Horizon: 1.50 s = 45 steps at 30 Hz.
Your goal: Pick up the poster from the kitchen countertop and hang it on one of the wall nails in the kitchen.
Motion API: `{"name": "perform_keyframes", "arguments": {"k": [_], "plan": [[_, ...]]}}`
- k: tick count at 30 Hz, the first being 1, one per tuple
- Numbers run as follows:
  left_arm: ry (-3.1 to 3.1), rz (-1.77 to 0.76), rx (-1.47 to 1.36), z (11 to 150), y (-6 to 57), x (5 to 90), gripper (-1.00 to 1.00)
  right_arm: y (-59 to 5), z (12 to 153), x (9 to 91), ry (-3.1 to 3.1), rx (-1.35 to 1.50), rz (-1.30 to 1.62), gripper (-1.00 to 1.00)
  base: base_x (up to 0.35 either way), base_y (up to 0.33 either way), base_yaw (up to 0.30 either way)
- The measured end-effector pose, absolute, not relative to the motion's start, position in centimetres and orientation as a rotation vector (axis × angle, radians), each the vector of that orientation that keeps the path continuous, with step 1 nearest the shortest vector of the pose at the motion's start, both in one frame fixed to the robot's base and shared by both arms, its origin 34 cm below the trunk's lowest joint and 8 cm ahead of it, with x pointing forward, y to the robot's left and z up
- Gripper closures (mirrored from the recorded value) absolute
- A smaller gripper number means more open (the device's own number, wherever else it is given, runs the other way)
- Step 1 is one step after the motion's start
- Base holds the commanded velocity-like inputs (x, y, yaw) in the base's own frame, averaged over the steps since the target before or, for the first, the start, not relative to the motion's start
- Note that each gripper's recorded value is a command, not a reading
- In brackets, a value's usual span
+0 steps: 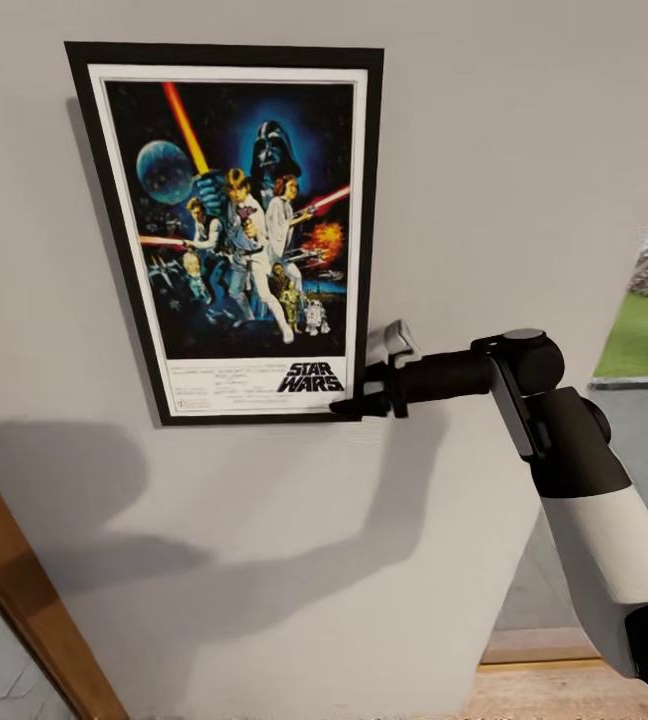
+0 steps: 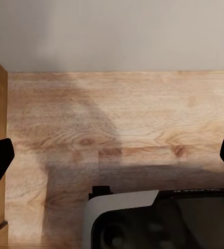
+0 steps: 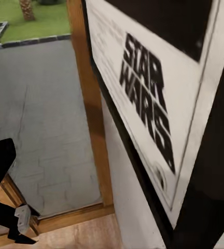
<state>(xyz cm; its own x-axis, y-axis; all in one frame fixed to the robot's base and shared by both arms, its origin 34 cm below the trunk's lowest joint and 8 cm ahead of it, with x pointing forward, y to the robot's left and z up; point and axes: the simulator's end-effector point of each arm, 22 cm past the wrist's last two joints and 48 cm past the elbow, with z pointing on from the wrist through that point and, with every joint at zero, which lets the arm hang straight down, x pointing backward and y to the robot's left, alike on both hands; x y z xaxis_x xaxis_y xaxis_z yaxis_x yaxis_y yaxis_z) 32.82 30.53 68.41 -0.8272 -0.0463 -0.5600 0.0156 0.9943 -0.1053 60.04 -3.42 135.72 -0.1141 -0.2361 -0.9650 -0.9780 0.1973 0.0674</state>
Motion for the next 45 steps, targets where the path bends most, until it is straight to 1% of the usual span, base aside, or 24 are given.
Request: {"name": "perform_keyframes", "arguments": {"k": [8, 15, 19, 20, 21, 22, 23, 24, 25, 26, 27, 29, 32, 37, 40, 45], "plan": [[2.541, -0.140, -0.021, 68.4, 30.5, 32.8, -1.00, -3.4, 135.8, 59.9, 1.541, -1.197, 1.014, -1.00, -0.050, 0.000, 0.000], [2.541, -0.141, -0.022, 68.4, 30.5, 32.9, -1.00, -3.6, 135.0, 60.4, 1.552, -1.196, 0.986, -1.00, -0.253, 0.000, 0.000], [2.540, -0.141, -0.022, 68.4, 30.5, 32.8, -1.00, -3.8, 132.2, 59.8, 1.586, -1.172, 1.035, -1.00, -0.054, 0.000, 0.000], [2.539, -0.141, -0.022, 68.5, 30.5, 32.9, -1.00, -6.2, 129.8, 60.1, 1.548, -1.073, 1.059, -1.00, -0.003, 0.000, 0.000], [2.540, -0.140, -0.023, 68.4, 30.5, 32.9, -1.00, -6.8, 122.7, 58.2, 1.636, -1.006, 1.142, -1.00, -0.001, 0.000, 0.000], [2.540, -0.140, -0.024, 68.4, 30.6, 32.9, -1.00, -7.9, 117.1, 56.0, 1.655, -0.951, 1.166, -1.00, 0.000, 0.000, 0.000], [2.539, -0.140, -0.025, 68.5, 30.6, 32.9, -1.00, -8.6, 114.9, 54.9, 1.657, -0.925, 1.165, -1.00, 0.000, 0.000, 0.000], [2.538, -0.139, -0.029, 68.5, 30.6, 32.9, -1.00, -11.4, 111.7, 54.4, 1.618, -0.865, 1.094, -1.00, 0.000, 0.000, 0.000], [2.537, -0.139, -0.029, 68.5, 30.6, 33.0, -1.00, -11.8, 104.9, 49.1, 1.753, -0.780, 1.179, -1.00, 0.000, 0.000, 0.000], [2.533, -0.138, -0.030, 68.6, 30.6, 33.0, -1.00, -13.3, 100.1, 46.0, 1.835, -0.696, 1.205, -1.00, 0.000, 0.000, 0.000], [2.532, -0.138, -0.030, 68.6, 30.7, 33.1, -1.00, -13.6, 99.5, 46.2, 1.836, -0.685, 1.198, -1.00, 0.000, 0.000, 0.000], [2.529, -0.138, -0.030, 68.7, 30.7, 33.2, -1.00, -14.8, 94.8, 44.0, 1.899, -0.618, 1.215, -1.00, 0.000, 0.000, 0.000], [2.524, -0.138, -0.030, 68.8, 30.7, 33.4, -1.00, -15.5, 91.5, 42.2, 1.944, -0.565, 1.230, -1.00, 0.000, 0.000, 0.000], [2.517, -0.137, -0.030, 68.9, 30.7, 33.6, -1.00, -16.9, 82.6, 36.4, 2.130, -0.362, 1.245, -1.00, 0.000, 0.000, 0.000], [2.512, -0.138, -0.029, 69.0, 30.6, 33.7, -1.00, -18.3, 77.9, 33.9, 2.260, -0.237, 1.145, -1.00, 0.000, 0.000, 0.000], [2.504, -0.139, -0.027, 69.2, 30.5, 34.0, -1.00, -20.6, 74.7, 33.5, 2.361, -0.148, 0.966, -1.00, 0.000, 0.000, 0.000]]}}
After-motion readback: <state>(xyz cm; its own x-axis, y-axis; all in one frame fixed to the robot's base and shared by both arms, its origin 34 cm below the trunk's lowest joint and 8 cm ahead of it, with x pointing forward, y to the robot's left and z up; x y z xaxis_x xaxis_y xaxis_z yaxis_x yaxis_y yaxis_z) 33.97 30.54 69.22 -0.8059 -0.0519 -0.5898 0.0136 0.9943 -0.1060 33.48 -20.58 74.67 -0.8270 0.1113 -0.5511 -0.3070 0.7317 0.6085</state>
